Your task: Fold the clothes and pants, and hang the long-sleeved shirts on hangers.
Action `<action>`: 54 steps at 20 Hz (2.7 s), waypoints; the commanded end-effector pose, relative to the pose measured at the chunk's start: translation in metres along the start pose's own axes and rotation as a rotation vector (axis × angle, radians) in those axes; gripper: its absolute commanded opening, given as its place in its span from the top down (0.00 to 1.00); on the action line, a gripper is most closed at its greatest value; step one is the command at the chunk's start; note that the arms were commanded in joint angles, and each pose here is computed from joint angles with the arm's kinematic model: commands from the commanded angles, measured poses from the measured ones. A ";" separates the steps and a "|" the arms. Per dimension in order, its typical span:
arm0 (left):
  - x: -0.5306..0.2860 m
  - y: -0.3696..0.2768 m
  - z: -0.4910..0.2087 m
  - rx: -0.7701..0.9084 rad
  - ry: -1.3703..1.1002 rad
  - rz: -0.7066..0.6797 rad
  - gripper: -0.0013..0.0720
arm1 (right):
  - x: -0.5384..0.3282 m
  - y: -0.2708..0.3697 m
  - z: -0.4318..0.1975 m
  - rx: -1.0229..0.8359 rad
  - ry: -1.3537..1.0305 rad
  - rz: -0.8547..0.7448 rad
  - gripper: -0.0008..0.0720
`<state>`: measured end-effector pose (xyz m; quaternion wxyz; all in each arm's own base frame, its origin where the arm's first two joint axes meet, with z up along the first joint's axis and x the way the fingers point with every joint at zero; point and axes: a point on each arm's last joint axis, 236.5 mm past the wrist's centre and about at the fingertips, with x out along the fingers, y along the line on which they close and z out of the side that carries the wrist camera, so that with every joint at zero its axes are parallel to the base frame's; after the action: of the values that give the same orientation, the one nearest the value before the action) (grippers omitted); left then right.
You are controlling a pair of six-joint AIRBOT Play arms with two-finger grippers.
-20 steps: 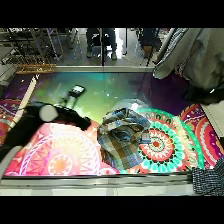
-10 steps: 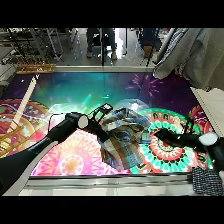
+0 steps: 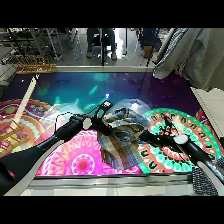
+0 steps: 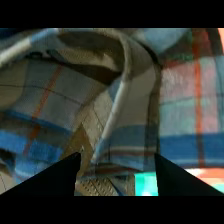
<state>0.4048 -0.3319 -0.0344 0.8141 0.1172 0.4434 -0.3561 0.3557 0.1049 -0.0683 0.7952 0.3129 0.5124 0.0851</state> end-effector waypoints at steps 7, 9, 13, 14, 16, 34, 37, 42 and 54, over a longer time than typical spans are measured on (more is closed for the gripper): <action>-0.054 0.006 0.042 -0.020 -0.138 0.021 0.96 | 0.072 0.018 0.027 -0.112 0.129 -0.123 0.96; -0.107 0.017 0.064 -0.030 -0.219 0.043 0.97 | 0.030 0.034 0.031 -0.294 0.226 -0.175 0.96; -0.248 0.015 0.098 -0.116 -0.363 -0.034 0.96 | -0.143 0.101 0.029 -0.648 0.330 -0.216 0.96; -0.286 0.003 0.103 -0.121 -0.399 -0.079 0.96 | -0.192 0.130 0.030 -0.703 0.260 -0.186 0.96; -0.371 -0.036 0.115 -0.066 -0.524 -0.182 0.96 | -0.286 0.192 0.036 -0.832 -0.006 -0.108 0.96; -0.174 0.042 -0.006 -0.504 -0.227 -0.131 0.96 | -0.031 0.179 0.096 -0.461 0.221 0.237 0.35; -0.174 0.042 -0.006 -0.503 -0.225 -0.132 0.96 | -0.035 0.134 0.050 -0.376 0.344 0.209 0.37; -0.174 0.040 -0.007 -0.503 -0.220 -0.135 0.96 | 0.023 0.137 -0.046 -0.166 0.443 0.345 0.31; -0.220 0.109 0.013 -0.618 -0.350 -0.034 0.96 | 0.017 0.230 0.085 -0.433 0.206 0.138 0.97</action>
<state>0.3869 -0.1902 0.1110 0.8520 -0.1712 0.4139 -0.2712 0.4758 0.2886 0.0151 0.7375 0.2795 0.5338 0.3049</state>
